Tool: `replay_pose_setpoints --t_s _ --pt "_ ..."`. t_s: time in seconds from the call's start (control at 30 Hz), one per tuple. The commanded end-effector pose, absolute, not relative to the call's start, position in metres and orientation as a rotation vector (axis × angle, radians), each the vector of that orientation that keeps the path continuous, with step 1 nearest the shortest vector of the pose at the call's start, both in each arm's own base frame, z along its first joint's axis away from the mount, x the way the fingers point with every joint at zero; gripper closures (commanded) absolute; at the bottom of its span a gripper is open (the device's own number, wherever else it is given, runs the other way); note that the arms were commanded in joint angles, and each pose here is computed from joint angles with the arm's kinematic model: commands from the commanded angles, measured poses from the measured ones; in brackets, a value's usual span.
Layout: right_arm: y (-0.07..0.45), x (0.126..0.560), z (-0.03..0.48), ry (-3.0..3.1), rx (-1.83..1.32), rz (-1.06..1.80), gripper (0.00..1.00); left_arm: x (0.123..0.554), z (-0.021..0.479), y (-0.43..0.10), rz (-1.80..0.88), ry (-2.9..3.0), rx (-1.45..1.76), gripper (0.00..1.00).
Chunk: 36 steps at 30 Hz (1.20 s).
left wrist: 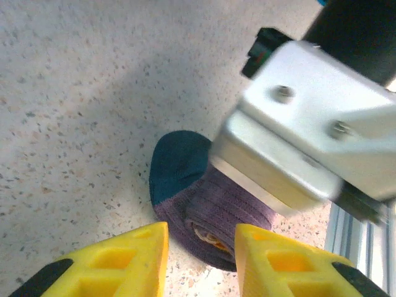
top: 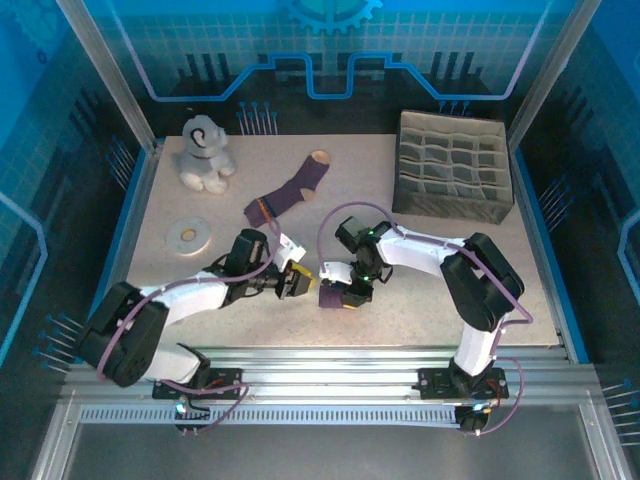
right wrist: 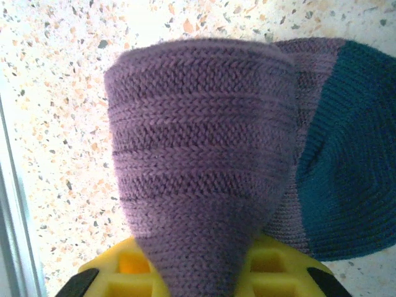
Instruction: Roll the socks
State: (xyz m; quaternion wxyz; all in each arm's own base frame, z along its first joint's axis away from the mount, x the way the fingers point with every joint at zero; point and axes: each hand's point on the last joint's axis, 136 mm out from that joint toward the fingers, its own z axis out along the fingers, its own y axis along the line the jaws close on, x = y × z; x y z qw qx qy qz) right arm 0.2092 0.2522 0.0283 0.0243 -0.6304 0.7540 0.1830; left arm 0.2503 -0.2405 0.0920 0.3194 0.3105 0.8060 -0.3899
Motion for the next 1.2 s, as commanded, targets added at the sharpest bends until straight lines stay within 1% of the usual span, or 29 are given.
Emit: replay_pose_setpoints --t_s 0.0,0.13,0.3,0.5,0.67,0.87,1.17 --pt "0.227 0.180 0.012 2.567 -1.965 0.679 1.00 0.247 0.114 -0.242 -0.930 1.915 0.910 0.67" --pt "0.227 0.181 0.011 2.604 -1.946 0.723 1.00 0.230 0.124 -0.243 -0.843 1.804 1.010 0.66" --pt "0.225 0.184 0.008 2.650 -1.935 0.734 1.00 0.217 0.135 -0.244 -0.747 1.724 1.067 0.59" --pt "0.224 0.185 0.007 2.686 -1.929 0.755 1.00 0.199 0.131 -0.262 -0.666 1.693 1.237 0.53" --pt "0.219 0.181 0.007 2.709 -1.919 0.773 1.00 0.197 0.128 -0.275 -0.589 1.646 1.330 0.49" --pt "0.215 0.175 0.010 2.703 -1.911 0.813 1.00 0.200 0.108 -0.288 -0.514 1.635 1.446 0.46" --pt "0.217 0.171 0.011 2.734 -1.888 0.897 1.00 0.208 0.089 -0.305 -0.509 1.606 1.500 0.45"
